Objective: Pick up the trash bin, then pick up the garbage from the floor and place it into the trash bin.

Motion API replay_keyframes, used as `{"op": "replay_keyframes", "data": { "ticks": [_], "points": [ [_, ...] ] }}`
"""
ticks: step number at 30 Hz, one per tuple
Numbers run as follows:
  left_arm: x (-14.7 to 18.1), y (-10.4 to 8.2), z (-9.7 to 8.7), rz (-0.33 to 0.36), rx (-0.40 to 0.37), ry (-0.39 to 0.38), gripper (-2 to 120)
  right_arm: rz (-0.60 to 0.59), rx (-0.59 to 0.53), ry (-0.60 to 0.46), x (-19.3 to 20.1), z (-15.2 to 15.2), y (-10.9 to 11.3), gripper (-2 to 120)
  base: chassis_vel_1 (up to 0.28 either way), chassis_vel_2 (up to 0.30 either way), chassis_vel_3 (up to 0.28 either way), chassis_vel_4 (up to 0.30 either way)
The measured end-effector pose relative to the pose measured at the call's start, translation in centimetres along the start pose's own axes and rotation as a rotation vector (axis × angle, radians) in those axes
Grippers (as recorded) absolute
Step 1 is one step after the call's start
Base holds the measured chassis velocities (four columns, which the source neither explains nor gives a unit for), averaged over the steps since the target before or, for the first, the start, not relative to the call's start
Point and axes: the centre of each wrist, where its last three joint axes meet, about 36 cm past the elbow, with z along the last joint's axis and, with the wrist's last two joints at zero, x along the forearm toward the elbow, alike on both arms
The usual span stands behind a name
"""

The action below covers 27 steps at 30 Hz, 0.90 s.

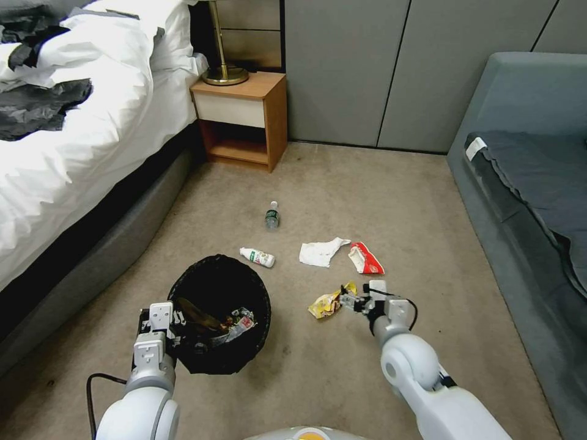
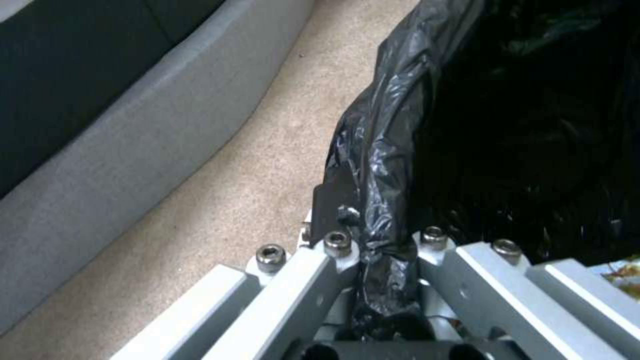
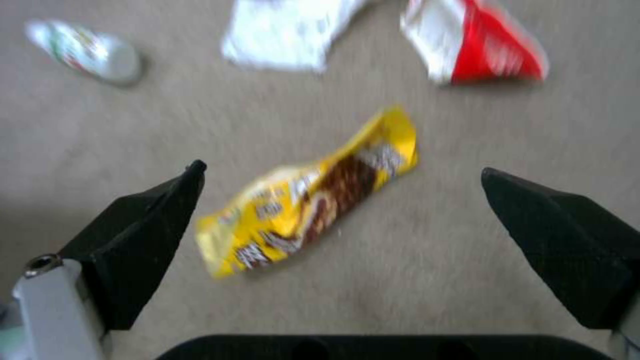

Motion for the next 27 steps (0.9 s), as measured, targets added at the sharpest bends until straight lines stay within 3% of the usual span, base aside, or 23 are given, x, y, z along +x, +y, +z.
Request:
{"op": "replay_keyframes", "data": {
  "ticks": [9, 16, 27],
  "points": [
    [0.0, -0.1, 0.3, 0.001, -0.001, 0.008, 0, -0.025, -0.055, 0.096, -5.1, 0.5, -2.2, 100, 0.000, 0.000, 0.000, 0.000],
    [0.0, -0.3, 0.5, 0.001, -0.004, 0.012, 0, -0.052, -0.047, 0.067, -6.9, 1.7, -3.3, 100, 0.000, 0.000, 0.000, 0.000],
    [0.1, -0.5, 0.6, 0.004, -0.007, 0.015, 0, -0.098, -0.033, 0.041, -8.0, 2.4, -2.6, 100, 0.000, 0.000, 0.000, 0.000]
  ]
}}
